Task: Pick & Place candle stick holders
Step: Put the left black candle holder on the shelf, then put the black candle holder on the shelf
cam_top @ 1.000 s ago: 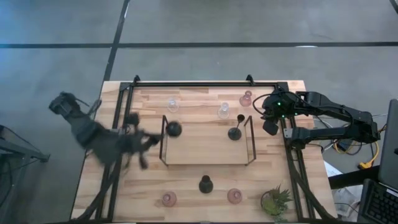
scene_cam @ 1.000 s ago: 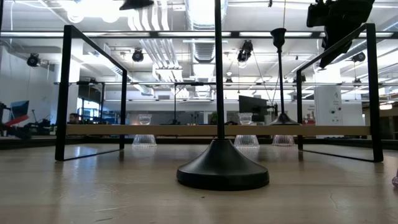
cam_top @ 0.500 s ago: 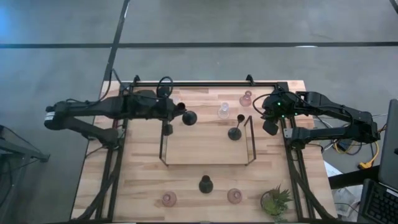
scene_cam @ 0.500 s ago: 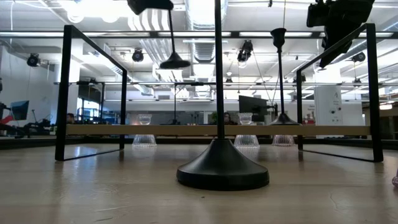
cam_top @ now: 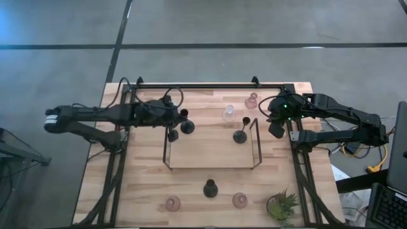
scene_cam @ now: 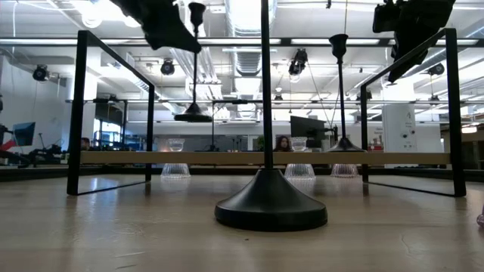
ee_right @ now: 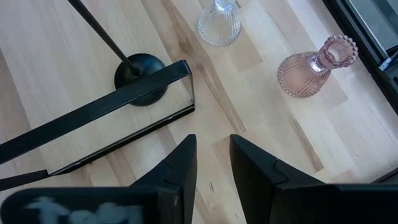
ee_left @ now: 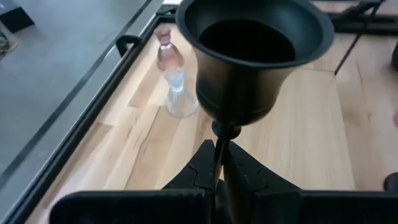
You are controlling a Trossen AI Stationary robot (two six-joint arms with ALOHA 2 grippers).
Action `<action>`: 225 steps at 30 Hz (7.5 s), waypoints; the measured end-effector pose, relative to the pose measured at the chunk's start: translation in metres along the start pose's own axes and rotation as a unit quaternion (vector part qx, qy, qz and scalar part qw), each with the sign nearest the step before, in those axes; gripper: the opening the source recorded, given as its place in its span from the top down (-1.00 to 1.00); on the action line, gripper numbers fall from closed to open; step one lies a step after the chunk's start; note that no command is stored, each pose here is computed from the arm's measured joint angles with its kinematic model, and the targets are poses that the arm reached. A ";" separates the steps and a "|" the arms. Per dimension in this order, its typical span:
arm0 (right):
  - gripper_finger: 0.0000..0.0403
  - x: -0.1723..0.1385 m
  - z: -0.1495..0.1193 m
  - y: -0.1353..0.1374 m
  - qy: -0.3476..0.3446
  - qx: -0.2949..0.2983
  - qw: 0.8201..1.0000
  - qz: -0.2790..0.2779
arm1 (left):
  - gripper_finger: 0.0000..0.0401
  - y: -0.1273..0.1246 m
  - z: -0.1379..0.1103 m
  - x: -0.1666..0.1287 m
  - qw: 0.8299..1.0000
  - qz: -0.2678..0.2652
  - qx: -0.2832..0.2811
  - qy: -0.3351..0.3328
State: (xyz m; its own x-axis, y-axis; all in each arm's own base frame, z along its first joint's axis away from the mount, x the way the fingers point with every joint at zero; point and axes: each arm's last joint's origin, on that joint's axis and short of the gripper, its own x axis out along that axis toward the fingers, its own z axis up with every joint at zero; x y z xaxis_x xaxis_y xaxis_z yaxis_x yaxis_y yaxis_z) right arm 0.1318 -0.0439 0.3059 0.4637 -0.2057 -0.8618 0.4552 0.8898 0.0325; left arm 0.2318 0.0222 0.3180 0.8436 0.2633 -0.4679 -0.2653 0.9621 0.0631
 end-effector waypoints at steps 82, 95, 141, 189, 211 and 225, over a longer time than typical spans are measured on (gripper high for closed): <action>0.58 0.000 0.001 0.000 -0.008 0.000 1.000 0.001 | 0.92 -0.002 -0.060 0.007 0.993 0.003 -0.112 0.038; 0.69 0.000 0.002 0.000 -0.008 0.000 1.000 0.001 | 0.93 -0.002 -0.060 0.006 0.994 -0.002 -0.106 0.038; 0.66 0.000 0.002 0.000 -0.008 0.000 1.000 0.001 | 0.66 -0.001 -0.058 0.004 0.996 0.000 -0.088 0.030; 0.60 0.000 0.002 0.000 -0.008 0.000 1.000 0.001 | -0.28 0.001 -0.063 -0.041 0.994 0.006 -0.104 0.024; 0.65 0.000 0.002 0.000 -0.008 0.000 1.000 0.001 | -0.05 -0.067 -0.054 -0.091 0.973 -0.193 0.043 -0.117; 0.66 0.000 0.002 0.000 -0.008 0.000 1.000 0.001 | 0.04 -0.158 -0.066 -0.016 0.976 -0.141 0.087 -0.142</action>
State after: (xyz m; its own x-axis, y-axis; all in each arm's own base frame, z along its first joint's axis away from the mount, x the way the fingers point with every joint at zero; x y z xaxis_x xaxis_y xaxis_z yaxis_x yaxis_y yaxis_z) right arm 0.1332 -0.0444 0.3068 0.4777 -0.2102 -0.8530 0.4546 0.8900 0.0352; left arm 0.2297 -0.1390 0.2568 0.9738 -0.0285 -0.2257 0.0583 0.9902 0.1267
